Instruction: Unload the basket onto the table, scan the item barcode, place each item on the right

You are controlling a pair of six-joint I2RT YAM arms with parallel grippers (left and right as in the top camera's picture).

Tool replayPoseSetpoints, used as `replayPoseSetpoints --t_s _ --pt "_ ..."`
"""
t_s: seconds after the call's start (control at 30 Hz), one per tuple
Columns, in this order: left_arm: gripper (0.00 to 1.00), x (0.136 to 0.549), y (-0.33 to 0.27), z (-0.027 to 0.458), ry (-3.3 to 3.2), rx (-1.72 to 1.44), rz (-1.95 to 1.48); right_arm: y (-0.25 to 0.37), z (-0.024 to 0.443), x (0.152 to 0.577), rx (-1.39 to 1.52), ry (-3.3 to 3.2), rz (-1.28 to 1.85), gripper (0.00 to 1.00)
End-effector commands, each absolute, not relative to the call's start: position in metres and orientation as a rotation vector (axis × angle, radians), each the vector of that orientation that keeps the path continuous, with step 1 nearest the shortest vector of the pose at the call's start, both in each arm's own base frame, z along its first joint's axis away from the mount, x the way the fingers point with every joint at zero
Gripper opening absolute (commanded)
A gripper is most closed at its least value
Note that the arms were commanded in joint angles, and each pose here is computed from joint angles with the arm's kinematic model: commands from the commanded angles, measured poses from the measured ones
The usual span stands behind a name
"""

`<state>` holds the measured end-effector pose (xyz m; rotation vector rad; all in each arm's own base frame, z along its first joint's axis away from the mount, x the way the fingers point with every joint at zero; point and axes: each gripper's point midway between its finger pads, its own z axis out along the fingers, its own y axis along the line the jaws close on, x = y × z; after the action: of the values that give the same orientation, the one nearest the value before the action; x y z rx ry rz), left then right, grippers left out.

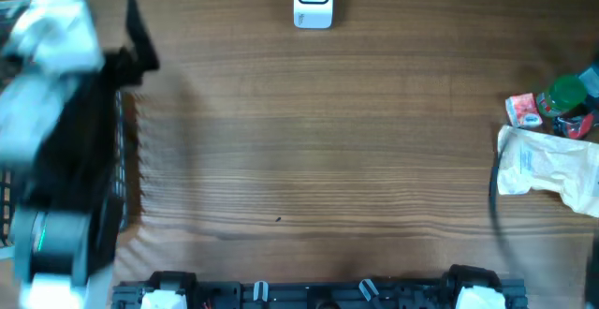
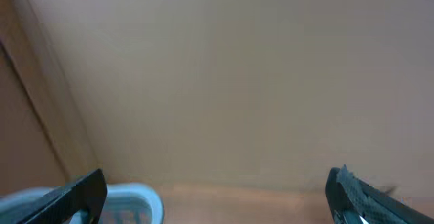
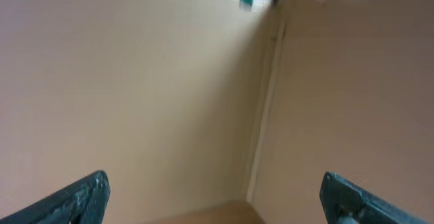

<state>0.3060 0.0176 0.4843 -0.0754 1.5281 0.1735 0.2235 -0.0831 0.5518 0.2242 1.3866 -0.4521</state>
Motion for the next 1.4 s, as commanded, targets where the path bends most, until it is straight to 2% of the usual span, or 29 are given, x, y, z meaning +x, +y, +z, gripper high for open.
replayPoseSetpoints --t_s 0.0,0.13,0.33,0.43,0.5,0.57,0.87,0.97,1.17,1.37 --pt "1.00 0.231 0.011 0.514 1.356 -0.010 0.105 -0.059 0.560 0.124 0.201 1.195 -0.417 1.00" --pt "1.00 0.166 0.003 0.509 1.228 0.012 0.046 -0.047 0.558 0.061 0.227 1.056 -0.365 1.00" --pt "1.00 0.094 -0.017 0.483 1.105 0.062 -0.040 -0.021 0.556 -0.001 0.191 0.919 -0.246 1.00" --pt "1.00 0.082 -0.017 0.486 1.071 0.051 -0.054 -0.012 0.546 -0.040 0.185 0.850 -0.254 1.00" --pt "1.00 0.078 -0.011 0.489 1.047 0.061 0.042 -0.013 0.531 -0.065 0.213 0.820 -0.274 1.00" --pt "1.00 0.074 -0.009 0.496 1.013 0.119 0.175 -0.021 0.537 -0.078 0.268 0.780 -0.297 1.00" --pt "1.00 0.056 -0.011 0.535 0.834 0.160 0.215 -0.022 0.530 -0.074 0.313 0.797 -0.199 1.00" --pt "1.00 0.054 0.000 0.533 0.843 0.103 0.227 -0.021 0.530 -0.073 0.312 0.798 -0.197 1.00" --pt "1.00 0.010 0.002 0.530 0.764 0.085 0.233 -0.007 0.528 -0.065 0.236 0.825 -0.103 1.00" --pt "1.00 0.010 -0.004 0.529 0.766 0.108 0.227 -0.002 0.527 -0.061 0.118 0.857 -0.032 1.00"
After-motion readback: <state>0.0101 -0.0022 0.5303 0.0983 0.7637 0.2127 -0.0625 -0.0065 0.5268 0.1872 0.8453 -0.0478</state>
